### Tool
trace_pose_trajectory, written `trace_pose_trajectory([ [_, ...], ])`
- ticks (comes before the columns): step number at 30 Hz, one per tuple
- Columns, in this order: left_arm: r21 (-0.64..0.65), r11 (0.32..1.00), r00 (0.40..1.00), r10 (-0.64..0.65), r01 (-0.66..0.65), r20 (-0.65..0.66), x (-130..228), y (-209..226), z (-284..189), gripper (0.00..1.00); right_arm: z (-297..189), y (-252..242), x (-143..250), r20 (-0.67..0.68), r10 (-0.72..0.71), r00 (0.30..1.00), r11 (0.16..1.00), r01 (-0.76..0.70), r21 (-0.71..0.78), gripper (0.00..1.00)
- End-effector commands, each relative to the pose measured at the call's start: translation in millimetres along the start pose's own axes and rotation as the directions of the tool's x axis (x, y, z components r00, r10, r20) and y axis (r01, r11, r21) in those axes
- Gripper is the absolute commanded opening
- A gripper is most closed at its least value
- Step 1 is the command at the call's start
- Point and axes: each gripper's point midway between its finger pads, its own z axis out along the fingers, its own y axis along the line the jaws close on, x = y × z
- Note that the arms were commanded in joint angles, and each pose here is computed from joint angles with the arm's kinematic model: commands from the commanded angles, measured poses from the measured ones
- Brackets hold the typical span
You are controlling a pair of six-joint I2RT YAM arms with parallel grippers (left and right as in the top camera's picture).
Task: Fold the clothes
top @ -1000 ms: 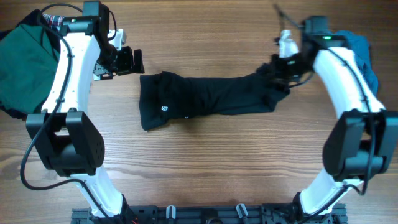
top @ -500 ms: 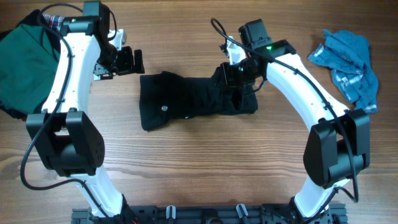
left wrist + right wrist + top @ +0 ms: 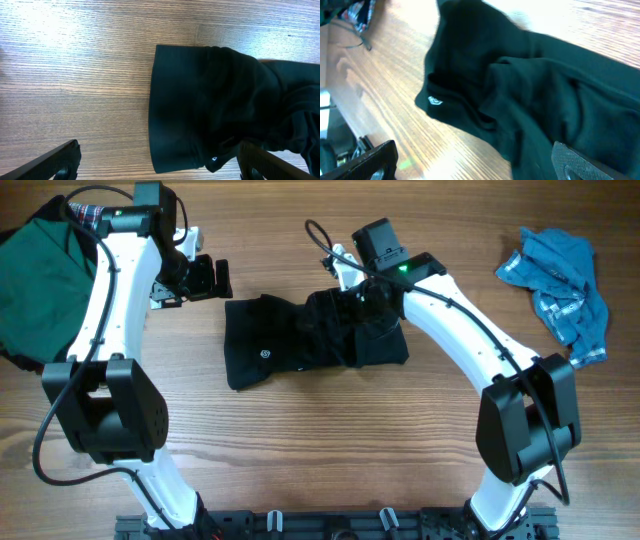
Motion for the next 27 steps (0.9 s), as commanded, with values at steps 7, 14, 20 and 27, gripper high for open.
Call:
trace_pose_trajectory([
  [7, -0.007, 1.000, 1.000, -0.013, 0.013, 0.024, 0.6, 1.2, -11.7, 1.00, -12.6, -30.8, -10.7, 0.031, 0.056, 0.998, 0.998, -0.057, 0.041, 0.93],
  [14, -0.007, 1.000, 1.000, -0.013, 0.013, 0.022, 0.8, 1.3, -11.0, 1.00, -26.3, -74.3, -4.4, 0.035, 0.115, 0.993, 0.973, -0.120, 0.198, 0.75],
  [20, -0.007, 1.000, 1.000, -0.013, 0.013, 0.021, 0.9, 1.3, -11.0, 1.00, -31.4, -102.0, 11.2, 0.017, 0.148, 0.989, 0.896, -0.141, 0.421, 0.69],
  [27, -0.007, 1.000, 1.000, -0.013, 0.013, 0.021, 0.9, 1.3, -11.0, 1.00, -19.9, -110.2, 15.6, 0.034, 0.154, 0.988, 0.891, -0.154, 0.427, 0.48],
])
